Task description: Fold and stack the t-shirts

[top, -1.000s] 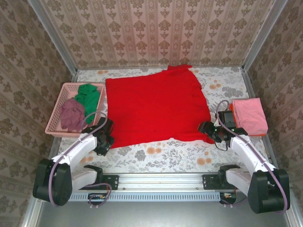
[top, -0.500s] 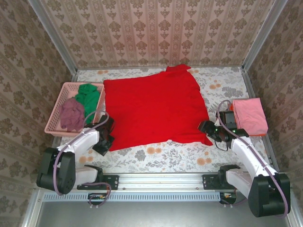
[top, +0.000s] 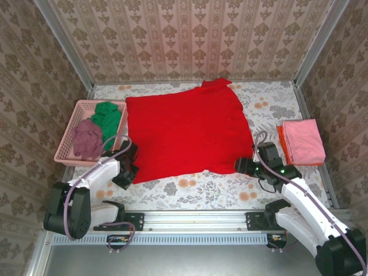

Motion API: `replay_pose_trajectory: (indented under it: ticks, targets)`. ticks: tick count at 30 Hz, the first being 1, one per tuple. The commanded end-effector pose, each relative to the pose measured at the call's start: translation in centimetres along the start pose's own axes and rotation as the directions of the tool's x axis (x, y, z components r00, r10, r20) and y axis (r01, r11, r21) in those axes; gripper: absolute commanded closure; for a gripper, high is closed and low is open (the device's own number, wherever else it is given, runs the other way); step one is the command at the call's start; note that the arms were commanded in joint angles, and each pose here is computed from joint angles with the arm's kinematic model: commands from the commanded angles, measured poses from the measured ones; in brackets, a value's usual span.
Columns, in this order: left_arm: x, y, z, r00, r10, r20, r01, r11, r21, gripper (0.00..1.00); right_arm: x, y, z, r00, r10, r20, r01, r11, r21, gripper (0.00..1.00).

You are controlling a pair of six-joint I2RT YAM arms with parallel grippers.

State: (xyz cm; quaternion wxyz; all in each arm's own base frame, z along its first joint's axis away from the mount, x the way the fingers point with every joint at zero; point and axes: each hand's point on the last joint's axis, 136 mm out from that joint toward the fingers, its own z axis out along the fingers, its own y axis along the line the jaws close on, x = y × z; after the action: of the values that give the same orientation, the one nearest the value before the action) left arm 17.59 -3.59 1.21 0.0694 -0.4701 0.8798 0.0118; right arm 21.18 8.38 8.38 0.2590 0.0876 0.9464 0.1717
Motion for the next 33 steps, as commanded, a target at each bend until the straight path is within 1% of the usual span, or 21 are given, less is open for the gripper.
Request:
replay_pose_trajectory:
  ticks: [1, 8, 11, 14, 16, 18, 23, 28, 30, 33]
  targets:
    - [0.2, -0.5, 1.0, 1.000, 0.001, -0.012, 0.000, 1.000, 0.028, 1.00, 1.6, -1.9, 0.5, 1.000, 0.001, -0.009, 0.000, 0.996, 0.089, 0.34]
    - [0.3, -0.7, 0.9, 1.000, 0.002, -0.013, -0.002, 0.999, 0.034, 1.00, 1.6, -2.8, 1.3, 1.000, 0.013, -0.021, -0.010, 0.989, 0.146, 0.47]
    - [0.3, -0.7, 0.9, 1.000, 0.003, -0.012, -0.003, 0.999, 0.037, 1.00, 2.0, -2.7, 1.9, 0.999, 0.017, -0.045, -0.010, 0.991, 0.136, 0.56]
    - [0.3, -0.7, 0.9, 1.000, 0.000, -0.012, 0.000, 0.999, 0.039, 1.00, 1.8, -2.3, 2.3, 0.999, 0.018, -0.046, -0.013, 0.993, 0.120, 0.70]
    - [0.3, -0.8, 0.8, 1.000, 0.000, -0.010, 0.001, 0.999, 0.045, 1.00, 1.6, -2.1, 2.2, 0.999, 0.024, -0.043, -0.019, 0.993, 0.118, 0.88]
    - [0.2, -0.9, 0.6, 1.000, 0.000, -0.008, 0.001, 0.999, 0.052, 1.00, 1.2, -1.9, 1.8, 0.999, 0.027, -0.029, -0.024, 0.993, 0.111, 1.00]
    - [-0.3, -1.4, -0.8, 1.000, 0.005, 0.015, -0.007, 0.996, 0.086, 1.00, -0.5, -1.1, -0.5, 0.998, 0.053, 0.045, -0.057, 0.994, 0.091, 1.00]
    - [-1.1, -2.8, -3.2, 1.000, -0.011, 0.018, 0.007, 0.983, 0.185, 1.00, -3.0, 1.3, -2.8, 0.985, 0.119, 0.121, -0.116, 0.993, -0.033, 1.00]
    - [-1.6, -3.1, -4.2, 0.999, -0.023, 0.027, 0.017, 0.979, 0.203, 1.00, -4.3, 2.3, -3.5, 0.979, 0.159, 0.131, -0.149, 0.986, -0.081, 1.00]
    - [-2.5, -3.5, -5.0, 0.999, -0.033, 0.031, 0.025, 0.975, 0.220, 1.00, -6.2, 3.4, -4.1, 0.975, 0.182, 0.128, -0.169, 0.980, -0.102, 1.00]
